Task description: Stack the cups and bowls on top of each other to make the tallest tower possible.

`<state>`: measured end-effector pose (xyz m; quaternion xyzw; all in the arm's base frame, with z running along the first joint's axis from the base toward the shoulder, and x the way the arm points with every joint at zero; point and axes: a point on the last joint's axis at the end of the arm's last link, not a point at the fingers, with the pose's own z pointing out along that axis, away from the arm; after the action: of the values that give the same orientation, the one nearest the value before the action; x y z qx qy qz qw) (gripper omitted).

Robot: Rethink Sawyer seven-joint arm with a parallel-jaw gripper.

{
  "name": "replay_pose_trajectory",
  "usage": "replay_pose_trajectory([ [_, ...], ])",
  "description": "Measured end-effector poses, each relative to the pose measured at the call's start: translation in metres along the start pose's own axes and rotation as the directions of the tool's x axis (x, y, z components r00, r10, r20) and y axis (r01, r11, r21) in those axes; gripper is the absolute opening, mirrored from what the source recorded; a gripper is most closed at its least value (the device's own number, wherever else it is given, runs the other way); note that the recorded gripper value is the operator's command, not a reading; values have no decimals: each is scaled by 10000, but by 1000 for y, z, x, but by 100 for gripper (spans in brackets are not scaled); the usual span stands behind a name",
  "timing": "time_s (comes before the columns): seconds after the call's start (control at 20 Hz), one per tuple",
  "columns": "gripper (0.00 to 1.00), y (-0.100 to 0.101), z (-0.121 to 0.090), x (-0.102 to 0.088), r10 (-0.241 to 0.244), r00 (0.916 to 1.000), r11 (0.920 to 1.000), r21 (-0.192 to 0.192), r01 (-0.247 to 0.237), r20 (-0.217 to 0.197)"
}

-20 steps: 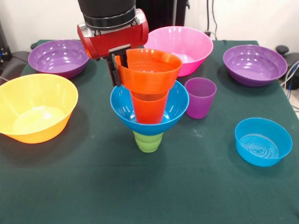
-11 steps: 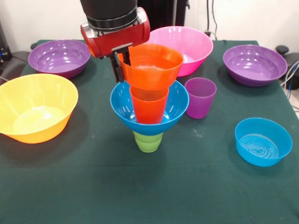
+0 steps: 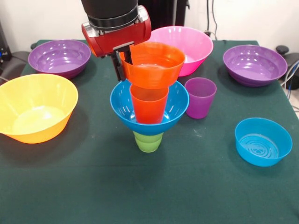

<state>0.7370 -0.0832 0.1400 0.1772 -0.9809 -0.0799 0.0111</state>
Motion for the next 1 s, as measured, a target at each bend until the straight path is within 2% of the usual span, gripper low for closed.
replay_pose_trajectory([
  [0.7, 0, -2, 1, 0, 20, 10000, 10000, -51, -19, 28],
  [1.0, 0, -1, 7, 2, 17, 10000, 9999, -118, -17, -37],
])
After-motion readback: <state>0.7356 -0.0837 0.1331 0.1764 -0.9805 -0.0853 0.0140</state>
